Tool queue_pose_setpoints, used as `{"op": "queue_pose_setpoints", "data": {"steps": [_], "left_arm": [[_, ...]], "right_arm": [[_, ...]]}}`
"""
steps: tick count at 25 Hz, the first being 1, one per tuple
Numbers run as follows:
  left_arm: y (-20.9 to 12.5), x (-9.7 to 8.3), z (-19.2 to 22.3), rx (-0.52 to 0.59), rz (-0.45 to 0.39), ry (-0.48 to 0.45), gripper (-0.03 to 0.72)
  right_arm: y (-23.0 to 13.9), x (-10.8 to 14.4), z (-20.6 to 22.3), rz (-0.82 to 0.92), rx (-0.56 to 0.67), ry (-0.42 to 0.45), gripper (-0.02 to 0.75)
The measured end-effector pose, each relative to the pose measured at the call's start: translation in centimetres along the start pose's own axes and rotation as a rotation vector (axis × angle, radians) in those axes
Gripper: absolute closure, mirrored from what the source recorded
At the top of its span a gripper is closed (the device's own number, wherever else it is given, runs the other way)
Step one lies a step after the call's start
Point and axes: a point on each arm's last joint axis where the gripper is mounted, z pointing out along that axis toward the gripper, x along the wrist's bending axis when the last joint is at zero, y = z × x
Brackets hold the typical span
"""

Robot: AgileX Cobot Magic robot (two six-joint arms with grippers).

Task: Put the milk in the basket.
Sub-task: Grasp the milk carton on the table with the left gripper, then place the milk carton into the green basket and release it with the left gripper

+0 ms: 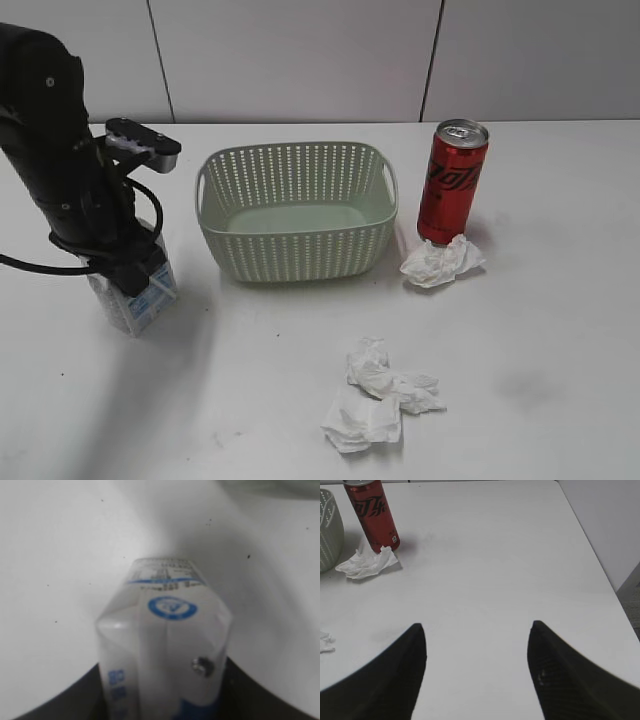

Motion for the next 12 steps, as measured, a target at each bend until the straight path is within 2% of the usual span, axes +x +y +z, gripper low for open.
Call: {"op": "queue_pose_setpoints", "data": {"steps": [9,12], "left_arm": [[1.6,0.2,-2.1,-0.013,0.008,-0.001,0.369],[2.1,0.3,-3.5,0.013,0.016,-0.007,0.369]], "right_arm": [[0.0,0.0,0.0,0.0,0.0,0.0,0.239],[0.0,0.0,0.0,0.001,0.0,0.0,0.239]]}}
